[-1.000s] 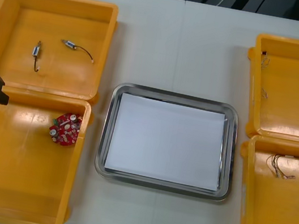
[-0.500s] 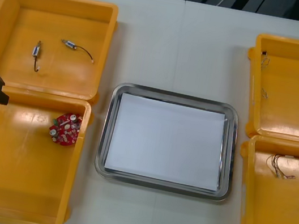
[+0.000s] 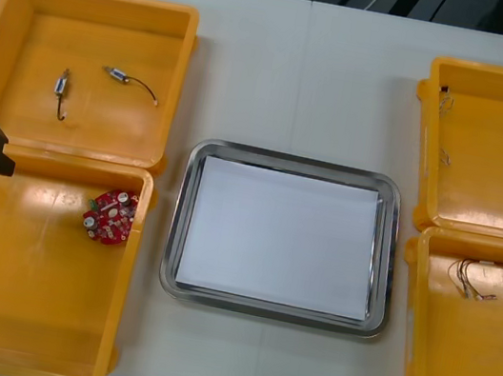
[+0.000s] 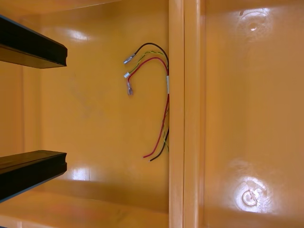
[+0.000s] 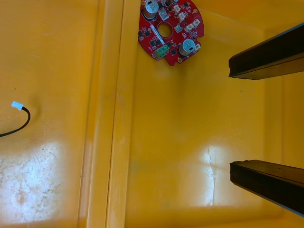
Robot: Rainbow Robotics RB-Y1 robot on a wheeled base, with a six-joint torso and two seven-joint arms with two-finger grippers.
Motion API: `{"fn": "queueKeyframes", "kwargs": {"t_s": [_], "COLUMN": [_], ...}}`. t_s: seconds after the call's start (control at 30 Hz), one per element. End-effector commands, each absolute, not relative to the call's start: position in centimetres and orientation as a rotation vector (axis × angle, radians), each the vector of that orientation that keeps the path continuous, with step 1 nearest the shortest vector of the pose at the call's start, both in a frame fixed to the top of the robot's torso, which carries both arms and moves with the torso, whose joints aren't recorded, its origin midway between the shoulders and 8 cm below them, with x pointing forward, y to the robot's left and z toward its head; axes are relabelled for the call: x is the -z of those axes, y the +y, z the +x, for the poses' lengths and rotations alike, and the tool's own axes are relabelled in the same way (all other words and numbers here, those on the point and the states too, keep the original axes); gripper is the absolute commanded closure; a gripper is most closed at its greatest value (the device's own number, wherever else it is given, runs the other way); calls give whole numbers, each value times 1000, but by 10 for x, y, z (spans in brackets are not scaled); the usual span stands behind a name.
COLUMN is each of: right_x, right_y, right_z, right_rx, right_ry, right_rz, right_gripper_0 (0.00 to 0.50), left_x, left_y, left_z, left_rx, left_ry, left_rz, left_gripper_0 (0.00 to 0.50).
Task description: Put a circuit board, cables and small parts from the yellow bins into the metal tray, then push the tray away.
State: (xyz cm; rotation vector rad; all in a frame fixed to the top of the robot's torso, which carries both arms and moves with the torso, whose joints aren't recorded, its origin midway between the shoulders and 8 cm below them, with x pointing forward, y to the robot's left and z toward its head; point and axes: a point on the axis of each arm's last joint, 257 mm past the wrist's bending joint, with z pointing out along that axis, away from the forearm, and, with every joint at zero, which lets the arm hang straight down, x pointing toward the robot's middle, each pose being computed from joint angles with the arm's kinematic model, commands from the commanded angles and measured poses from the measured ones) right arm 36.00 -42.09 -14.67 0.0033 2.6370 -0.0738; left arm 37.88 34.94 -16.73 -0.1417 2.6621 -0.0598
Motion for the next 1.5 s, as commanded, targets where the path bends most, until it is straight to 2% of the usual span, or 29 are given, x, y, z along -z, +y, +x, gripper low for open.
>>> {"fn": "queueKeyframes", "kwargs": {"t_s": [0.03,1.5], "right_x": [137,137], "right_y": [-429,-429], "right_z": [359,359], "right_rx": [88,88], "right_ry": [2614,2614], "right_rz": [15,15], "right_gripper_0": [0,0], "left_x": [143,143], "left_y": [361,361], "left_z": [383,383], "left_rx": [-24,-24], "left_ry": [2613,2613], "left_rz": [-25,-25], "left_gripper_0": [0,0]}}
